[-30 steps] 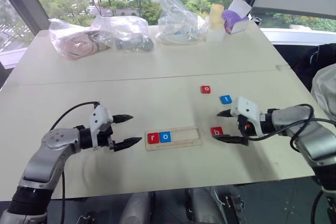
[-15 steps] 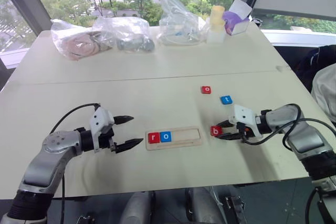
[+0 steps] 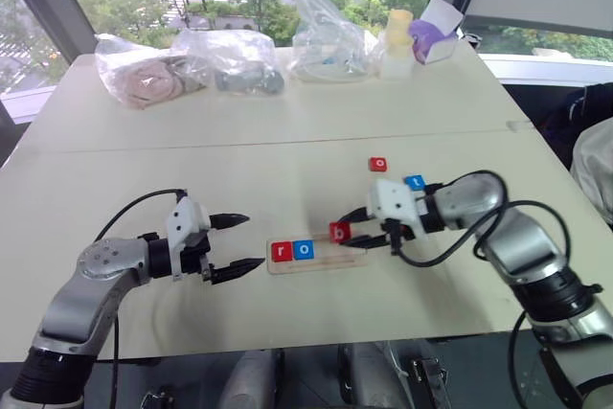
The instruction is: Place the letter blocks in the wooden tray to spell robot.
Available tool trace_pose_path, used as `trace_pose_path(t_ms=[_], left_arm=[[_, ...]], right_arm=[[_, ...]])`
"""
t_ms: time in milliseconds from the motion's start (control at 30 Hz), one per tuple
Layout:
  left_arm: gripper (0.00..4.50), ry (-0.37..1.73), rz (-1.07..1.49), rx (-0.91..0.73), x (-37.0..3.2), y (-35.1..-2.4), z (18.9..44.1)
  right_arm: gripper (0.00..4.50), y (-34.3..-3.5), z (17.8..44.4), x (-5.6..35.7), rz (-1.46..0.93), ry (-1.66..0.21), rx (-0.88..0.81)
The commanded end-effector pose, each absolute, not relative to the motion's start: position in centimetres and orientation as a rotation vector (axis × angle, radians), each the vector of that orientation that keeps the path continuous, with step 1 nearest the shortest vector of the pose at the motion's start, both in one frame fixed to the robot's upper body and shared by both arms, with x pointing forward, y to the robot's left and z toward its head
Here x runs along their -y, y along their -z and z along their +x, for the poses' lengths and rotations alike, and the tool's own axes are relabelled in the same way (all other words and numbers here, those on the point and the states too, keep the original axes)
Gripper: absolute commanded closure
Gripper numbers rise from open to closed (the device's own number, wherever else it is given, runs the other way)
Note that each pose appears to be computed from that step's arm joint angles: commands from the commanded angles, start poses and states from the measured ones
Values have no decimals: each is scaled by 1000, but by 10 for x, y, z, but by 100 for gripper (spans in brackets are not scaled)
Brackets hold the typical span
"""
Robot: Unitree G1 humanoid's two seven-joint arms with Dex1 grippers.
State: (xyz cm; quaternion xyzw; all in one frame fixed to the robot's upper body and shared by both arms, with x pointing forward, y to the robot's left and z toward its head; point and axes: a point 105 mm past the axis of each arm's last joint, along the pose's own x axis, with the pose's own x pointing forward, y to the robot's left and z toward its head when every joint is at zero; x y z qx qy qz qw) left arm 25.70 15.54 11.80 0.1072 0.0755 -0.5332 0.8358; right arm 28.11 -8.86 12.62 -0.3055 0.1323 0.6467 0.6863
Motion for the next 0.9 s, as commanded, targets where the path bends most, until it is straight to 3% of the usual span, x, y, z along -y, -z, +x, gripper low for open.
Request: trace_pose_path(t_ms=[33, 767, 800, 900], left_arm=[[0, 1141, 245, -130, -149, -127, 256], [0, 1110, 242, -130, -152, -127, 250], [0, 1109, 241, -132, -153, -125, 250], [0, 1104, 240, -135, -154, -123, 250]], right_arm=[[336, -124, 285, 79, -746, -1435, -286], [336, -106, 293, 67, -770, -1456, -316], [225, -106, 293, 67, -770, -1456, -316], [93, -107, 293, 65, -768, -1458, -312]])
